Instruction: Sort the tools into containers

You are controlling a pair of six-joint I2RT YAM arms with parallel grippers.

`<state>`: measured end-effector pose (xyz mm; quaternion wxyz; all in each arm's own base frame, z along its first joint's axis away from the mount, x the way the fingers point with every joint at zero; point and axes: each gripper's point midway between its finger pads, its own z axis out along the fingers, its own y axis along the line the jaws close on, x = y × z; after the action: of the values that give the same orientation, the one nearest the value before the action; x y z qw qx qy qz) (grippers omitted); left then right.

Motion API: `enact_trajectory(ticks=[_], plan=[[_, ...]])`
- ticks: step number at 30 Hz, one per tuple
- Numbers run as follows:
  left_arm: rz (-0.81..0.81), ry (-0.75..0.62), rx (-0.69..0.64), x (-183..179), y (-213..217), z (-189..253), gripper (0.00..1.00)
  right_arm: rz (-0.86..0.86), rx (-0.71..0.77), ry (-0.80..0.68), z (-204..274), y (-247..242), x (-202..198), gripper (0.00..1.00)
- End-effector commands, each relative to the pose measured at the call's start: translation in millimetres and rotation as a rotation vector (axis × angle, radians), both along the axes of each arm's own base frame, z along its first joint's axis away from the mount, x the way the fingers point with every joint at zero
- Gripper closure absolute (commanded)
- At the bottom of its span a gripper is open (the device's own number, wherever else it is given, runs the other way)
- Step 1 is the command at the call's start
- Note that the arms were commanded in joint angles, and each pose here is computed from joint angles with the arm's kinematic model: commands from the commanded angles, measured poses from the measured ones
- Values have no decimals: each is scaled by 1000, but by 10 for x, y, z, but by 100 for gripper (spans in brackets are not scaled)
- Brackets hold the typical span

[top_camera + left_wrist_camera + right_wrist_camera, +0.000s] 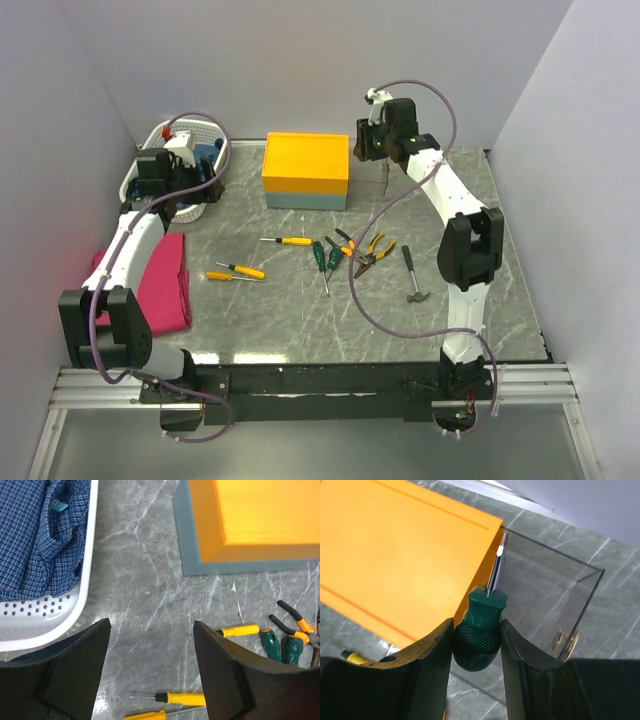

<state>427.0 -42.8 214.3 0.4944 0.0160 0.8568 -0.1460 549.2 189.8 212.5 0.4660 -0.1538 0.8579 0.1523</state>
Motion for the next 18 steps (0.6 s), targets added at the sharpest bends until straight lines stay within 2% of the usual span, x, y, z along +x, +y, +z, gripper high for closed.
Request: enact_trajectory(ticks=[1,5,15,16,18], plan=[[-63,-52,9,7,-75,123,27,36,-25,-90,247,46,196,99],[-78,-44,7,25,-95,111,27,14,-55,-49,77,-2,268,97],[-75,-26,-2,88,-99,52,27,39,-72,65,-236,-38,9,93],[-74,-28,-4,96,-100,50,27,41,-74,74,-264,-43,-16,85],[-73,-24,-15,105,-111,28,27,55,-88,80,-265,-46,-54,76]])
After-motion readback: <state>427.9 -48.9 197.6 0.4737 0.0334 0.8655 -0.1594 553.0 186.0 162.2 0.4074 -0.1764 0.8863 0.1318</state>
